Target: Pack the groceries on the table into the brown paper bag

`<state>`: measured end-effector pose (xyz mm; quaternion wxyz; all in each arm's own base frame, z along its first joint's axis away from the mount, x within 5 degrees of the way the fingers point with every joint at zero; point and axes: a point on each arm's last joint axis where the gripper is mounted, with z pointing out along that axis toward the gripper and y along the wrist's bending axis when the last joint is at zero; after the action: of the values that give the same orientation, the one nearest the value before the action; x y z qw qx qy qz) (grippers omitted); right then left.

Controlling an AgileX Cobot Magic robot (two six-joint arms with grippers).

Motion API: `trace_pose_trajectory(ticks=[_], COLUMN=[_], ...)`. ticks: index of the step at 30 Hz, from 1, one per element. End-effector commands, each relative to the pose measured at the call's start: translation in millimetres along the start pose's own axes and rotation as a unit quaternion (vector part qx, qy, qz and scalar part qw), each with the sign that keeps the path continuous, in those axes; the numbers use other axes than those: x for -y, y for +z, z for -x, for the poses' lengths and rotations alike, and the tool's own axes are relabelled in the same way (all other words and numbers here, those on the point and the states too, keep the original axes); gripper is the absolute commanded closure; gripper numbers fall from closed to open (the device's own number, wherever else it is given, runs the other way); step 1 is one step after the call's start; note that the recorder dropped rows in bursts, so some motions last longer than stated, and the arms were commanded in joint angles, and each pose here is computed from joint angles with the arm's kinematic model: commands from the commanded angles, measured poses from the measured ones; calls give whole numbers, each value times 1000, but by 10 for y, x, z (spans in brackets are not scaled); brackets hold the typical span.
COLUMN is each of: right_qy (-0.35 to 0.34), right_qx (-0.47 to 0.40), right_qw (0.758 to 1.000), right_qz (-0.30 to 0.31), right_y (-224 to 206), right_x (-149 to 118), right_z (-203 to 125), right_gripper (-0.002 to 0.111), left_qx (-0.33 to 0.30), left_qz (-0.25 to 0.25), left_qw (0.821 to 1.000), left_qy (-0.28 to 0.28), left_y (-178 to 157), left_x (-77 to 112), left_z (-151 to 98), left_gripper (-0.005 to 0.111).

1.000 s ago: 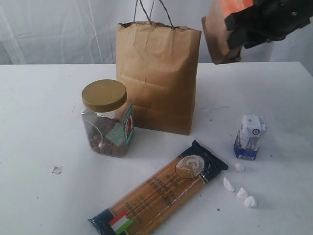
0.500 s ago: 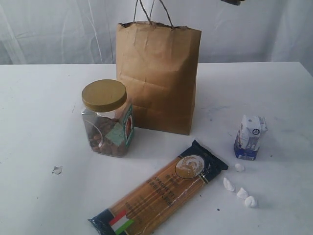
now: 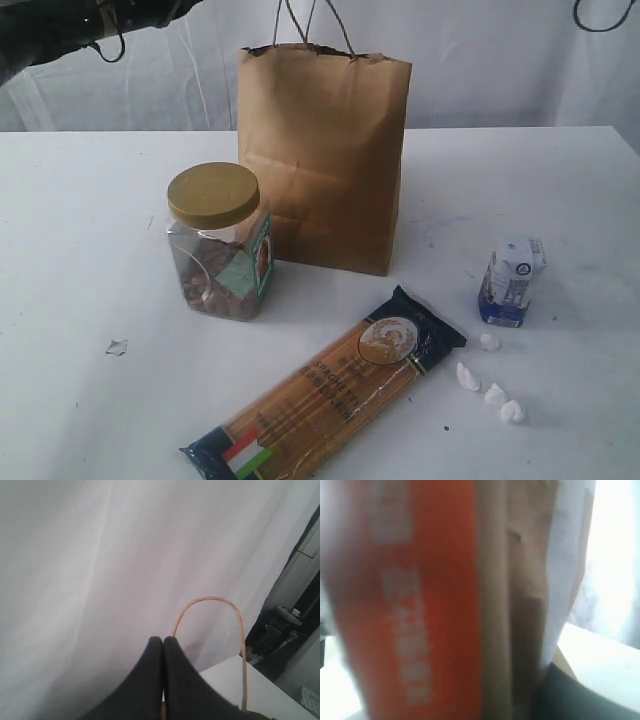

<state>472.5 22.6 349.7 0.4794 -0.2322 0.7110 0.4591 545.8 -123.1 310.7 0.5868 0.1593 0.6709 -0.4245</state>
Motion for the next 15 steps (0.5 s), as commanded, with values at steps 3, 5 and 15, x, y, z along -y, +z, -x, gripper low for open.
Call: trace_pose_trajectory(ticks=[3, 5, 15], right_qy=[-30, -26, -7], right_qx=[-15, -19, -31], right_qw=[999, 999, 998], right_qz=[33, 42, 62], right_y=[243, 320, 494], right_x=[-237, -291, -420], right_z=[14, -1, -41], right_gripper=[108, 108, 108], left_qx=[-5, -18, -78], left_qz=[-12, -27, -111], left_qw=[997, 997, 989], left_qy=[79, 75, 60], left_y=[178, 249, 322], left_x=[323, 336, 437], left_z=[87, -48, -355], left_gripper=[107, 107, 107])
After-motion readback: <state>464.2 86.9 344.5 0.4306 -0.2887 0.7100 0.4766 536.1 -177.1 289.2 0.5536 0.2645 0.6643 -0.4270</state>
